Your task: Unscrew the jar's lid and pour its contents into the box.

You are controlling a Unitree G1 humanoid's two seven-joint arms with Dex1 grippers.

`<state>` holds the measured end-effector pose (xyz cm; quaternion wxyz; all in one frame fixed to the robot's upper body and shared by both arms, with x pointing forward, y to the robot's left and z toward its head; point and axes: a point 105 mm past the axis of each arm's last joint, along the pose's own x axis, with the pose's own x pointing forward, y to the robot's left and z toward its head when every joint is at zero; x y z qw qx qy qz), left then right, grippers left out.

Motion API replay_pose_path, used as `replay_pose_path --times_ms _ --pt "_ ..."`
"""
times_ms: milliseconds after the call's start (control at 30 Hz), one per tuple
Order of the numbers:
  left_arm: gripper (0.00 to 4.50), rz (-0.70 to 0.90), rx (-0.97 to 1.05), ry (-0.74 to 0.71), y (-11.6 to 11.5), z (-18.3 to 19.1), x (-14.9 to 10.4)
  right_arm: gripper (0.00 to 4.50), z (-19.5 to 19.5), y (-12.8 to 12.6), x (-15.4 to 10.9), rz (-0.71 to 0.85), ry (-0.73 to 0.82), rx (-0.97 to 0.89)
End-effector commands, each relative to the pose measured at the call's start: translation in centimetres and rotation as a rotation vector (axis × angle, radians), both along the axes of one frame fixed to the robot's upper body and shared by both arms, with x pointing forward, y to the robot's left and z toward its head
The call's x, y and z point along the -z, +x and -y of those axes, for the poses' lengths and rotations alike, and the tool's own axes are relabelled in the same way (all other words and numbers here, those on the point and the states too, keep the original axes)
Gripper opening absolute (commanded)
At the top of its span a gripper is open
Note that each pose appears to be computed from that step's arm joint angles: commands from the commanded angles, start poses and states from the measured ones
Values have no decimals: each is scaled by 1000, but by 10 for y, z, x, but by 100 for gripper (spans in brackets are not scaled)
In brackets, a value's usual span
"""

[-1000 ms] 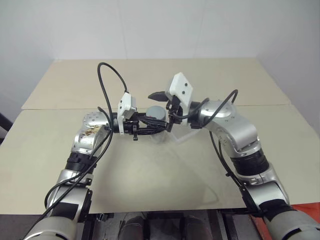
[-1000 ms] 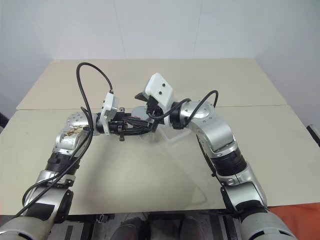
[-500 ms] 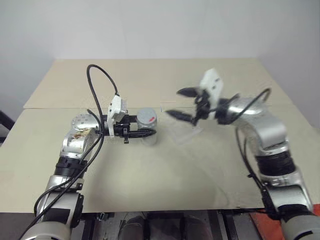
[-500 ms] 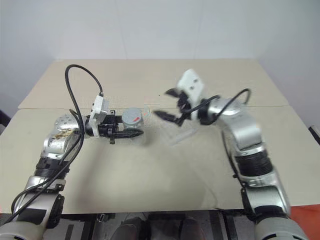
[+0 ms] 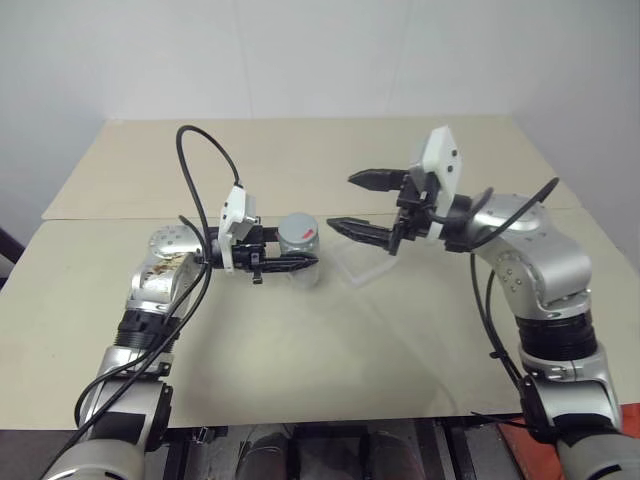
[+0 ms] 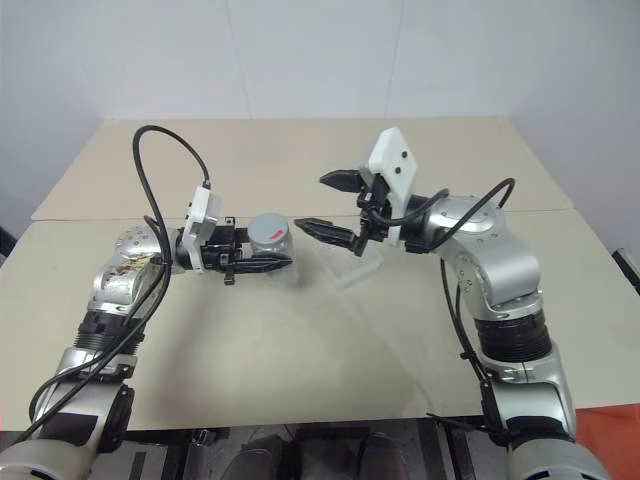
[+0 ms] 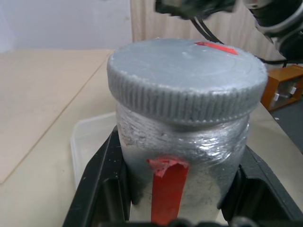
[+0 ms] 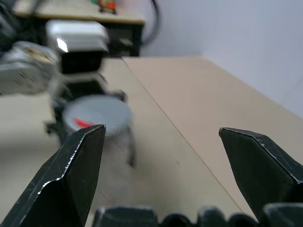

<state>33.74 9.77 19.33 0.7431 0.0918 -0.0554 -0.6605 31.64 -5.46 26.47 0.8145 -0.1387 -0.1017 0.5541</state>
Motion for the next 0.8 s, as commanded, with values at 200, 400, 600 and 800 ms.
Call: replay_pose_path --times_ms 200,400,600,800 --pt "193 54 48 -3 3 11 -13 447 -39 -5 -7 44 -20 -61" --pt "193 59 56 0 1 10 -14 447 -43 9 -4 30 -27 -28" --pt "193 63 49 7 1 6 -15 447 -35 11 1 14 -40 -33" --pt "193 63 47 11 0 4 -15 447 -25 18 0 15 -39 6"
